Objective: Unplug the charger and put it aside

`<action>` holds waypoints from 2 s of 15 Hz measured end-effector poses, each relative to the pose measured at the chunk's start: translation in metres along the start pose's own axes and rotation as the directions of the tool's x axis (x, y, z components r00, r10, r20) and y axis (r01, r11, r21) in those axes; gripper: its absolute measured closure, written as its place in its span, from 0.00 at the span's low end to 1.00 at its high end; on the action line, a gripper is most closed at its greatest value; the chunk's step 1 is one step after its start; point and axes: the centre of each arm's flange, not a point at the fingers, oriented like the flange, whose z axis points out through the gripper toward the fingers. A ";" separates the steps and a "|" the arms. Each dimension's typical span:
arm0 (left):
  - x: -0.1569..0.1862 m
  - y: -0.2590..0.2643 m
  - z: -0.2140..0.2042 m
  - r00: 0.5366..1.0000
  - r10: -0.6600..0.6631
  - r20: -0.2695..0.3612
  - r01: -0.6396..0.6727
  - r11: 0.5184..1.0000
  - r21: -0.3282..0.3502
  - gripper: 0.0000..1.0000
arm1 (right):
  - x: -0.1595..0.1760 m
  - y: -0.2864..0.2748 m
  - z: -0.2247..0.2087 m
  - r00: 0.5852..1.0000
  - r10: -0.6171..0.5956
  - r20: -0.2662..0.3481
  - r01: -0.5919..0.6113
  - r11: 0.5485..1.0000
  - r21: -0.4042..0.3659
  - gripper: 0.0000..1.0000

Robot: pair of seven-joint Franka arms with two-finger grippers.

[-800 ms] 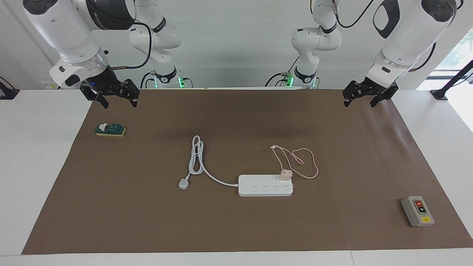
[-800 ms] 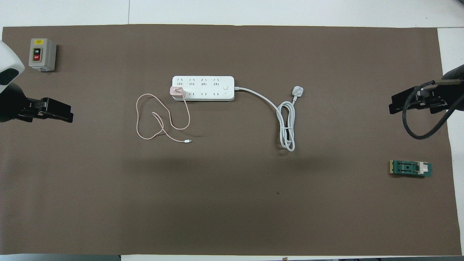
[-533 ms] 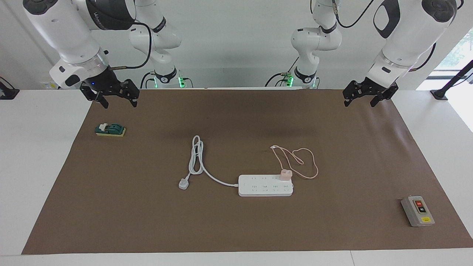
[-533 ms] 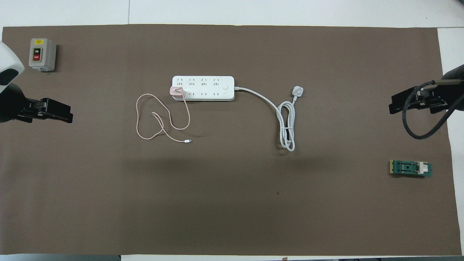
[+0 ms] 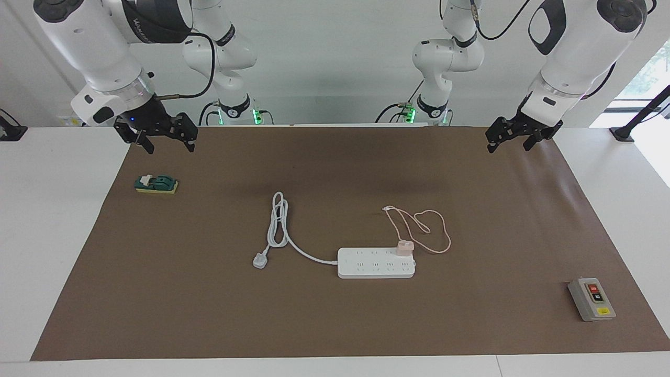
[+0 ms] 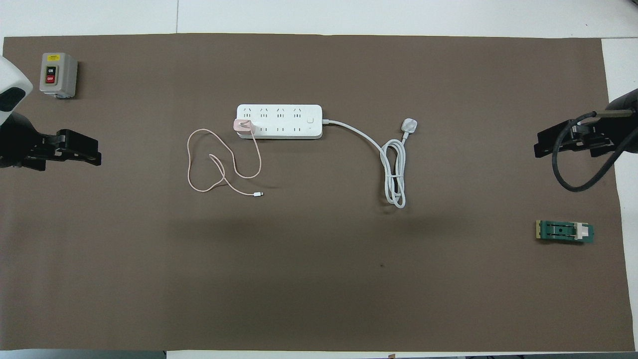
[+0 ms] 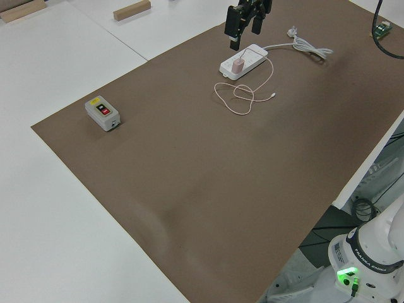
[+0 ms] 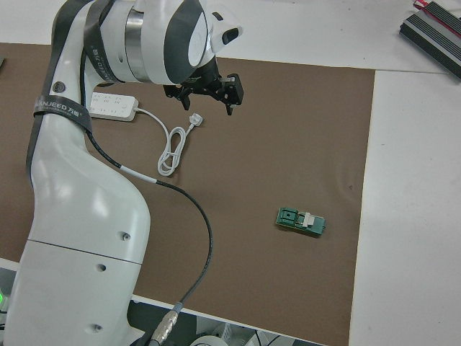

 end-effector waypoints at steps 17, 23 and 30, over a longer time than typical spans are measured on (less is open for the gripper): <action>0.067 0.173 0.065 0.572 -0.820 -0.027 0.818 0.573 -0.051 0.00 | 0.005 -0.008 0.001 0.966 0.257 -0.027 -0.256 0.967 0.009 0.00; 0.092 0.207 0.144 0.287 -0.958 -0.019 0.957 0.287 -0.024 0.00 | 0.020 -0.045 0.040 0.669 0.726 0.157 -0.739 0.673 0.035 0.00; 0.103 0.226 0.190 0.222 -0.975 -0.021 0.974 0.223 -0.026 0.00 | 0.045 -0.121 0.084 0.307 0.911 0.276 -0.949 0.314 0.020 0.00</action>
